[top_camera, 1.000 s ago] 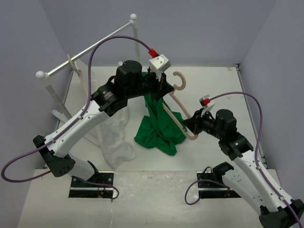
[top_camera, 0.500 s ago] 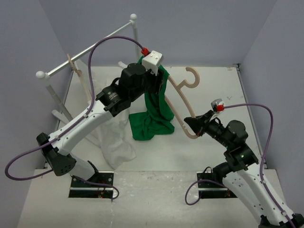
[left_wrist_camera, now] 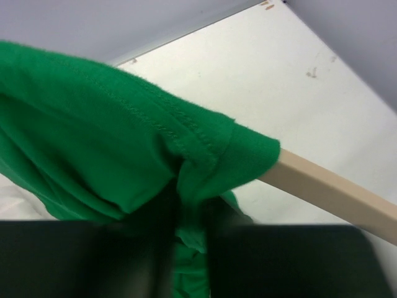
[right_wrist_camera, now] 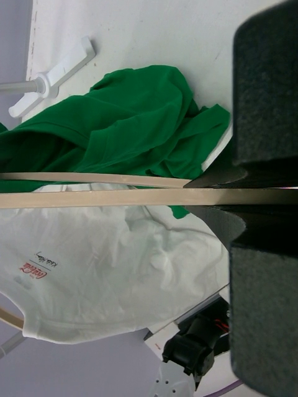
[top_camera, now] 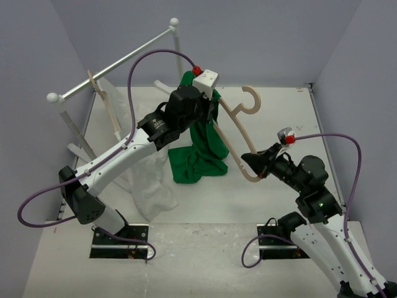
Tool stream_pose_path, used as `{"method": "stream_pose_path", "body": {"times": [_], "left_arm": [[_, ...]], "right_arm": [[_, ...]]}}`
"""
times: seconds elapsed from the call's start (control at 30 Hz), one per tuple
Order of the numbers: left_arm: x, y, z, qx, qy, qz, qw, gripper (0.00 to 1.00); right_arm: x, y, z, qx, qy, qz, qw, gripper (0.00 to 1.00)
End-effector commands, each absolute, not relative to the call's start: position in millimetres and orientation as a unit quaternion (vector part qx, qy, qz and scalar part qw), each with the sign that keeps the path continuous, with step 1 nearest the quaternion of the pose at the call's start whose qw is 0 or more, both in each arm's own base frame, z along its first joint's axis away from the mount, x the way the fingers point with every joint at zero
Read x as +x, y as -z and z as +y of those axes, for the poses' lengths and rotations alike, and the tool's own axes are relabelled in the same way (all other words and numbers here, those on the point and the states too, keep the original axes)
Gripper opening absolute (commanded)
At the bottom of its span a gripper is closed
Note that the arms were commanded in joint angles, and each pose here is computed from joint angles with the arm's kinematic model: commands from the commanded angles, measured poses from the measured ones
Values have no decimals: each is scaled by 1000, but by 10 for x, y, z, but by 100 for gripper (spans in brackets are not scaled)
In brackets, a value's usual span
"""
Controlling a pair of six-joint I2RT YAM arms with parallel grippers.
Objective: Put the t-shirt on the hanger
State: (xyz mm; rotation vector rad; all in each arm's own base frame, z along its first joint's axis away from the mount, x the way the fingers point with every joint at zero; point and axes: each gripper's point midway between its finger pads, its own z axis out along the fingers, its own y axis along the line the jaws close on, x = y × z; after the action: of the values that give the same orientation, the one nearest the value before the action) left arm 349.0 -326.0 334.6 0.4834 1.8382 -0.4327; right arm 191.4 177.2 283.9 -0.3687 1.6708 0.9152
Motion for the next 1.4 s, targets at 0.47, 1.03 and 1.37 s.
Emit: {"method": "stream_pose_path", "body": {"times": [0.47,1.03,1.37], "left_arm": [[2834,-3871,-3765,366,332,729,473,0],[3060,-3755,-3535,333,244,775,478,0],[3177,-4274,-3376,275,228,763,539,0]], "right_arm": [[2573,-3159,1668,-20,-353,721,596,0],[2356,-3453,1885,-92,-409,686,595,0],[2487,-3395,1919,-119,-381,697,596,0]]}}
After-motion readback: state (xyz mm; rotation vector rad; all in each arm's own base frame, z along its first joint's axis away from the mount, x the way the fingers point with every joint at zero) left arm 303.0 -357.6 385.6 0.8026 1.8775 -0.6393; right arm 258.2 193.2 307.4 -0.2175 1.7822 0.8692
